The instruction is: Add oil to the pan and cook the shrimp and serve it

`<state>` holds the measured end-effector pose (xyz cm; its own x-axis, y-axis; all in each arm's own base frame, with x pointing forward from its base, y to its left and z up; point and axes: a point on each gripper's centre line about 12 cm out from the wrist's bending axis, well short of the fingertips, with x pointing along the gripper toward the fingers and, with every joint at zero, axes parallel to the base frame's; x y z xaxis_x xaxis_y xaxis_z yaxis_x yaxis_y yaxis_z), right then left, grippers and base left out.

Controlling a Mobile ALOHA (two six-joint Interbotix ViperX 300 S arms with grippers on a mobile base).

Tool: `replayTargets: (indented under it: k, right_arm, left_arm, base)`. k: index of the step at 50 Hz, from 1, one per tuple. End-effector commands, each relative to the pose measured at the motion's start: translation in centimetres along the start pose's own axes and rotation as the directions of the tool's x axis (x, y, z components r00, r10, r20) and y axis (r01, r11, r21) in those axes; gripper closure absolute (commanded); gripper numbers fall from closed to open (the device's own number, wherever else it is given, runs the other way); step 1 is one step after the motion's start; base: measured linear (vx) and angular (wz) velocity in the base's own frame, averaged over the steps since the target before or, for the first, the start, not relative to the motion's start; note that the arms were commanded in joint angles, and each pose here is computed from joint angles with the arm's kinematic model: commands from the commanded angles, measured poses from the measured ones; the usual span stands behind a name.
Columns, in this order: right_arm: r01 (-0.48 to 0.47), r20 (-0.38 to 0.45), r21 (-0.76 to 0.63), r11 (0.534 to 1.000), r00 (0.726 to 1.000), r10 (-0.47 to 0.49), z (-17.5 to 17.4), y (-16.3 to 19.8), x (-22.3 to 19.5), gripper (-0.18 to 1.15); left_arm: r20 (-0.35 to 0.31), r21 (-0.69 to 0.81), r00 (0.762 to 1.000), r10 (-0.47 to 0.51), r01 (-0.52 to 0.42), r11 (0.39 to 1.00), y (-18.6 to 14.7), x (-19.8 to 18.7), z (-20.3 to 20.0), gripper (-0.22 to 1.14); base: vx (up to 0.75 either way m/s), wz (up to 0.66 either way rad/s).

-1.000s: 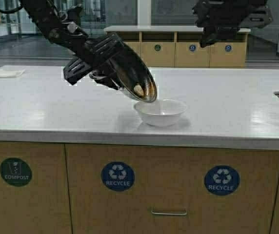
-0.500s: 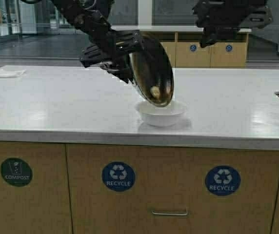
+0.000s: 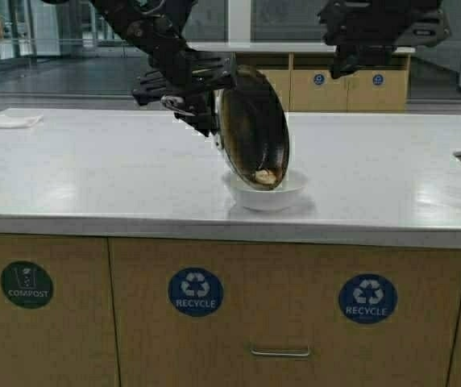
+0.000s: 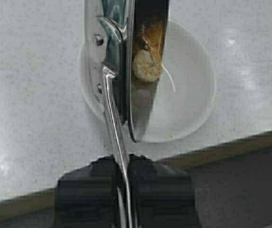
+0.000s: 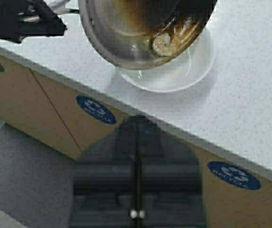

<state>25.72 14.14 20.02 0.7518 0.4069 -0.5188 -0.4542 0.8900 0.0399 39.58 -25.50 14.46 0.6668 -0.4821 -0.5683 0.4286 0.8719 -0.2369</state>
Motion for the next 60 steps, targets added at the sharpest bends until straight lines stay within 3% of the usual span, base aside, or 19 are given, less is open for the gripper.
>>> replayTargets:
  k: [1,21,37,60]
  right_arm:
    - [0.0,0.032,0.001,1.0,0.999,0.0,0.8,0.1,-0.2,0.91]
    - [0.0,0.032,0.001,1.0,0.999,0.0,0.8,0.1,-0.2,0.91]
    - [0.0,0.032,0.001,1.0,0.999,0.0,0.8,0.1,-0.1,0.91]
    - [-0.001,0.033,0.002,1.0,0.999,0.0,0.9,0.1,-0.2,0.91]
  left_arm:
    - [0.081,0.065,0.996,-0.023,0.018,0.998,-1.2,-0.6,3.4,0.88]
    - [0.115,0.188,0.993,-0.019,-0.003,0.982,-1.6,-0.7,5.3,0.87]
    - [0.091,0.309,0.996,-0.022,-0.007,0.951,-3.2,-0.8,4.8,0.87]
    - [0.086,0.365,0.996,-0.01,-0.022,0.931,-3.5,-1.1,5.0,0.87]
  base:
    - [0.0,0.0]
    - [0.0,0.0]
    - [0.0,0.0]
    - [0.0,0.0]
